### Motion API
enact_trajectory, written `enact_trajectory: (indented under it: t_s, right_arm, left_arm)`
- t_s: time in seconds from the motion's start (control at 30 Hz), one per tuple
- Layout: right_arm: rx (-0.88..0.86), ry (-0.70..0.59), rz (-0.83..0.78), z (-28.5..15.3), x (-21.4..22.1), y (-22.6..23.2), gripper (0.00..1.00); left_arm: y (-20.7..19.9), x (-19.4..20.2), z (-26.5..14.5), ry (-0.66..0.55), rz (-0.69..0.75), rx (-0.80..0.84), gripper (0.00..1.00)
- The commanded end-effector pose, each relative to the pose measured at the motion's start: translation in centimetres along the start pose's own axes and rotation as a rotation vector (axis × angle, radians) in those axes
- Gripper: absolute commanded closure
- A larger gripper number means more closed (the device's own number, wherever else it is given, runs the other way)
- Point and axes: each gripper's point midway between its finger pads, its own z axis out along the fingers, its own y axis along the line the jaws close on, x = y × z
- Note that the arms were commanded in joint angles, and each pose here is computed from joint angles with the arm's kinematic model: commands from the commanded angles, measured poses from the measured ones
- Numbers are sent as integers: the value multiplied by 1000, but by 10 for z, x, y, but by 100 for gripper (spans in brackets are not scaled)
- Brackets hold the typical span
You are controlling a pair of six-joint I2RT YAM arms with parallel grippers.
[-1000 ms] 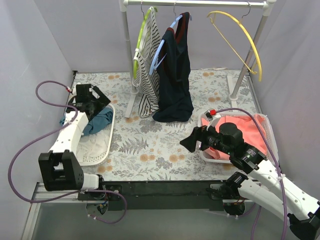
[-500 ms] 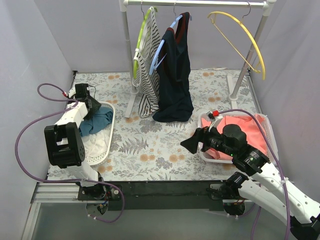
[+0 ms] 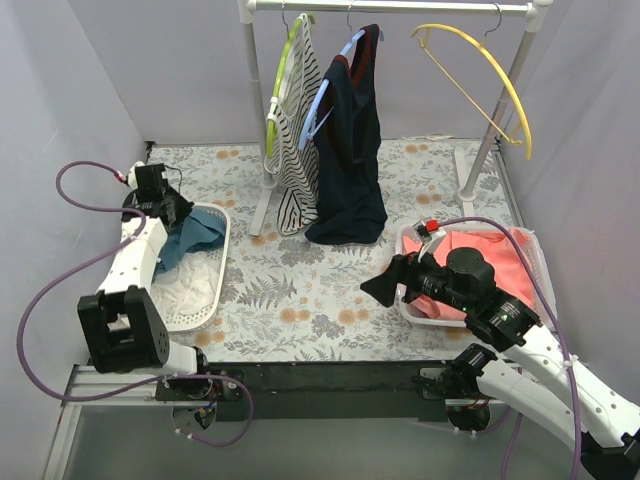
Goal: Place the tank top on the hanger
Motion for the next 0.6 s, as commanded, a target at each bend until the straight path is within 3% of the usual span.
enact_trajectory:
  t_s: [0.0,0.3,0.5,0.57]
  right_arm:
    - [-69,-60,-26,-6,-29,25,2]
    - [-74,-78,-58,-3,-45,32,2]
    - [-87,-94,-65,-2,-55,38,2]
    - [-97,-106,-75,-3,-63,43,2]
  left_arm:
    - [-23,-31,-55,-101,38,131,100]
    - [-50,-71,-129,-241,71,269,100]
    - [-82,-116,-219,-419,88,441,100]
    - [-102,-122,-258,-459,118,580,100]
